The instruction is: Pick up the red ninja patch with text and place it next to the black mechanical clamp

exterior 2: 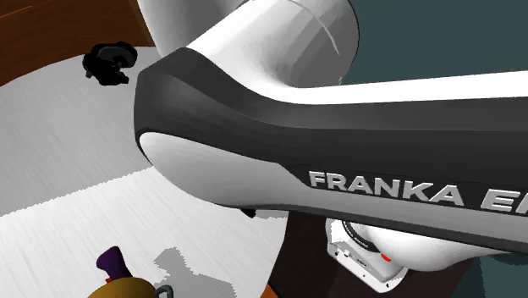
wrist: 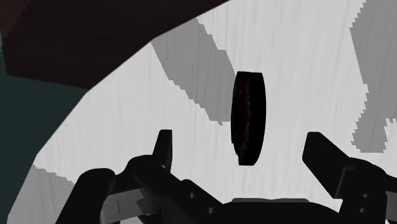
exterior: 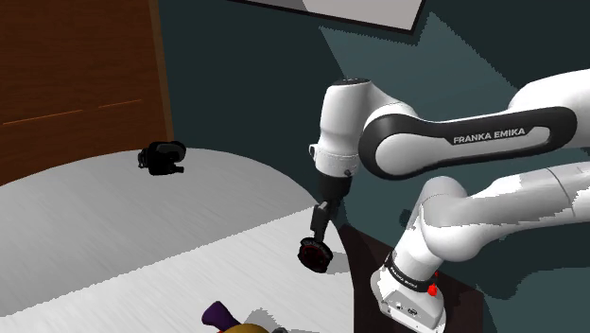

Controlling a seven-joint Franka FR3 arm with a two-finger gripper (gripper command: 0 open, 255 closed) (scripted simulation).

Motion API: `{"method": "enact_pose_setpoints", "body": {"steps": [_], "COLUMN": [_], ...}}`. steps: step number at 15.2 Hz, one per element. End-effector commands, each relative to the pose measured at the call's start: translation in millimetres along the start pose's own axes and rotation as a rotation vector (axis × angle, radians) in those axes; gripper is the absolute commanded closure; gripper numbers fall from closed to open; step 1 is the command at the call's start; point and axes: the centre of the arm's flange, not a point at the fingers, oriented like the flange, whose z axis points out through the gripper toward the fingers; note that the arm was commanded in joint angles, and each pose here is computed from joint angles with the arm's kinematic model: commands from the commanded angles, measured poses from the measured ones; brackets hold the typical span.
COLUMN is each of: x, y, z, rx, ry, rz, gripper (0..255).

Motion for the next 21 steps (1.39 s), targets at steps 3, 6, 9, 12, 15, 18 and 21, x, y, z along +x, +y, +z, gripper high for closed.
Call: {"method": "enact_pose_setpoints", "body": {"steps": [3,6,9,12,15,18,21], "x": [-3,-3,-3,-3,-3,-3,-3], "y": [-18,-18,-19,-19,-19,-19,-19], "z": [19,35,54,54,54,54,54], "rx": [0.017,0.017,0.017,0.017,0.017,0.017,0.017], "ry": [0.002,0.002,0.002,0.002,0.002,0.002,0.002], "rz": [0.009,0.009,0.009,0.009,0.009,0.009,0.009], "gripper": [0,0,0,0,0,255,255]}}
